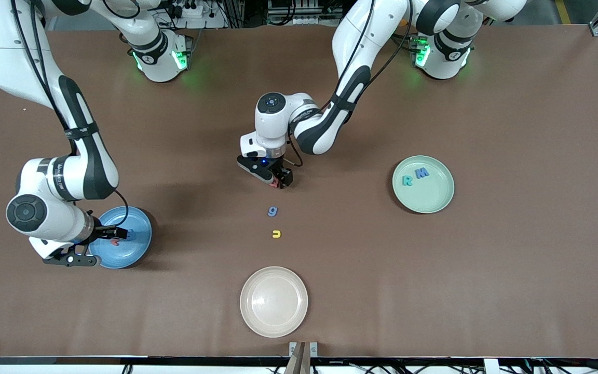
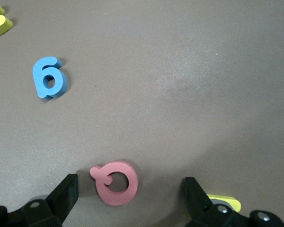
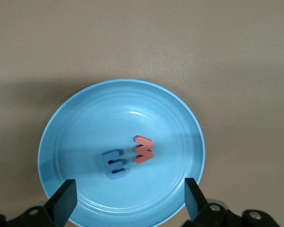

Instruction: Sort upper and lower case letters into plates

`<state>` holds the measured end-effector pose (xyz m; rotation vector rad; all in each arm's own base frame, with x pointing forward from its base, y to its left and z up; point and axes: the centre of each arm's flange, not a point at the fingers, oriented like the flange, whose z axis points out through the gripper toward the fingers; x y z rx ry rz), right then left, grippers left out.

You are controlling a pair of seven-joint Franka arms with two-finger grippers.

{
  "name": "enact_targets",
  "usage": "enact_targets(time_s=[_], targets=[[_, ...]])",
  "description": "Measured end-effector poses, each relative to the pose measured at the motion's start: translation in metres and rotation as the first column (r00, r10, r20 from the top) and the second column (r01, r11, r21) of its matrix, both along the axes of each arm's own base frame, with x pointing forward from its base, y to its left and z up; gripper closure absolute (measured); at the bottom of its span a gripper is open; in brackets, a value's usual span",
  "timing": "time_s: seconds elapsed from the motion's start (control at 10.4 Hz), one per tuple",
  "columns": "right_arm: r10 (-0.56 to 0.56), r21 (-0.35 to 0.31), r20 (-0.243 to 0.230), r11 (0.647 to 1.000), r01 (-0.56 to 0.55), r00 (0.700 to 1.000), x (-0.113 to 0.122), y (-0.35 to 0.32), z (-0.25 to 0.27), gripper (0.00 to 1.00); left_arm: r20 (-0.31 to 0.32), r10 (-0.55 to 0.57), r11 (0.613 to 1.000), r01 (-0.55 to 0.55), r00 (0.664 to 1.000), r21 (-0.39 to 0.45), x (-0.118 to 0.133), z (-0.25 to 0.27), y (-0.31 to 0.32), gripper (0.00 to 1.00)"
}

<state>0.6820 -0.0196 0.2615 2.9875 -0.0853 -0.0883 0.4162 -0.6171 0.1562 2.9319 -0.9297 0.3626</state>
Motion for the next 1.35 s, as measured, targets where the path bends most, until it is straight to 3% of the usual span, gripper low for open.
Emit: enact_targets(time_s=[0.1,0.39,0.77,1.16,1.35], targets=[[0.002,0.001,0.000,1.000,-0.002,1.000,0.000,0.001,0.000,0.00,0.000,0.000,1.000,0.000,1.000,-0.001,0.000,0.000,0.000,0.00],[0.007,0.003,0.000,1.000,-0.007,1.000,0.000,0.005,0.000,0.00,0.009,0.002,1.000,-0.002,1.000,-0.007,0.004,0.006,-0.002,0.45],[0.017,0.006,-0.001,1.000,-0.017,1.000,0.000,0.012,0.000,0.00,0.010,0.003,1.000,-0.003,1.000,-0.006,0.005,0.006,-0.001,0.56],[-0.017,0.007,0.010,1.000,0.017,1.000,0.000,0.041,0.000,0.00,0.007,0.010,1.000,-0.010,1.000,0.004,0.008,0.012,-0.001,0.60],[-0.052,0.011,0.020,0.999,0.051,0.998,-0.001,0.070,0.001,0.00,-0.020,0.040,0.997,-0.039,0.999,0.062,0.018,0.014,0.010,0.62]])
